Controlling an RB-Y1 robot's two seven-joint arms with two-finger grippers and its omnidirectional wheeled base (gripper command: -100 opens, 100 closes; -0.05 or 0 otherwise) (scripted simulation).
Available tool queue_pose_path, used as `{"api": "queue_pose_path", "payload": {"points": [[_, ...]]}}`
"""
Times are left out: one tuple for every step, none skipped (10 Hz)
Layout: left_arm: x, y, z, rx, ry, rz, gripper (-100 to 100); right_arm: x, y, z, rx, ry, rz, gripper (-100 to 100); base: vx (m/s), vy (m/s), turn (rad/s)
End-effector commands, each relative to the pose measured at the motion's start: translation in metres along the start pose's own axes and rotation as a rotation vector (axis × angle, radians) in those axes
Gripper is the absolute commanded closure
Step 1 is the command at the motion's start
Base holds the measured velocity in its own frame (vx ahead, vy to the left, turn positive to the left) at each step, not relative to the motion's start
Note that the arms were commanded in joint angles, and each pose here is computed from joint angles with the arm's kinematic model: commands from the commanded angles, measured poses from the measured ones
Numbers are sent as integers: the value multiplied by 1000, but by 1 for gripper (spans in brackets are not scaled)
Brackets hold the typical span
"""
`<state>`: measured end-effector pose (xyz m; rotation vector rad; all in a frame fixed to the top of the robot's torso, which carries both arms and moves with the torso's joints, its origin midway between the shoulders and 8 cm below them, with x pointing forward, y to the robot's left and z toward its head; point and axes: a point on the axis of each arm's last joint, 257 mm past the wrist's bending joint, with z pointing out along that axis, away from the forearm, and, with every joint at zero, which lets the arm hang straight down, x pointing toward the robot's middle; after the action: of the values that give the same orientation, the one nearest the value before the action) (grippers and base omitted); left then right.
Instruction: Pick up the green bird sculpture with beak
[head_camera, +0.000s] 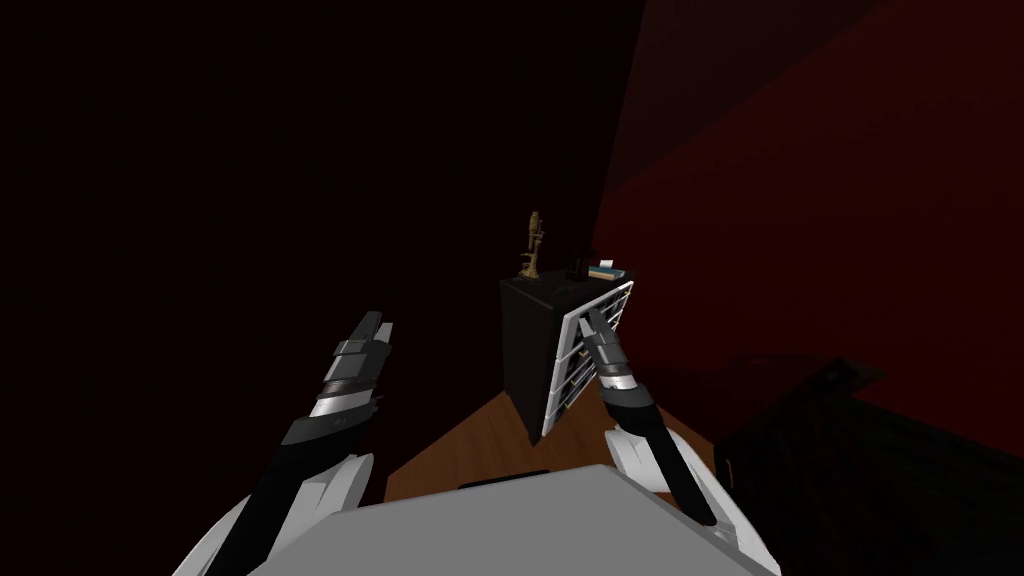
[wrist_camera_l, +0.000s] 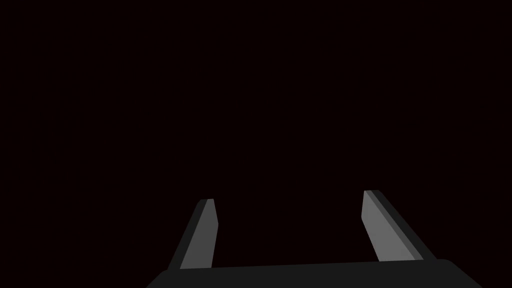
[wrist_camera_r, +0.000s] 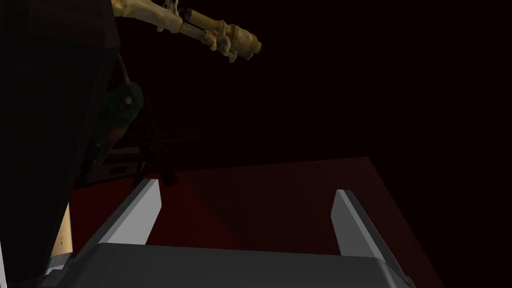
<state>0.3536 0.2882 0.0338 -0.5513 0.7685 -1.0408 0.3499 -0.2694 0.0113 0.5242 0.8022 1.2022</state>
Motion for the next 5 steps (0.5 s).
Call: {"api": "queue_pose_path", "payload": {"points": [[0,0,0,0,0,0,0,2,-2,-1,-1,30,-20,-100,-22,-30,-22],[0,0,0,0,0,0,0,3,-5,-3,2,69,-54,-100,-22,-45,-43],[0,0,0,0,0,0,0,5,-5,-3,0,82,-60,-100,-18,-40,-22],[0,0,0,0,0,0,0,5,-9,-5,2,120,-95,-100,-26,-49,-41],[0,0,0,0,0,0,0,7,-9,-5,0,137,-103,-100,-23,-43,-24]]}}
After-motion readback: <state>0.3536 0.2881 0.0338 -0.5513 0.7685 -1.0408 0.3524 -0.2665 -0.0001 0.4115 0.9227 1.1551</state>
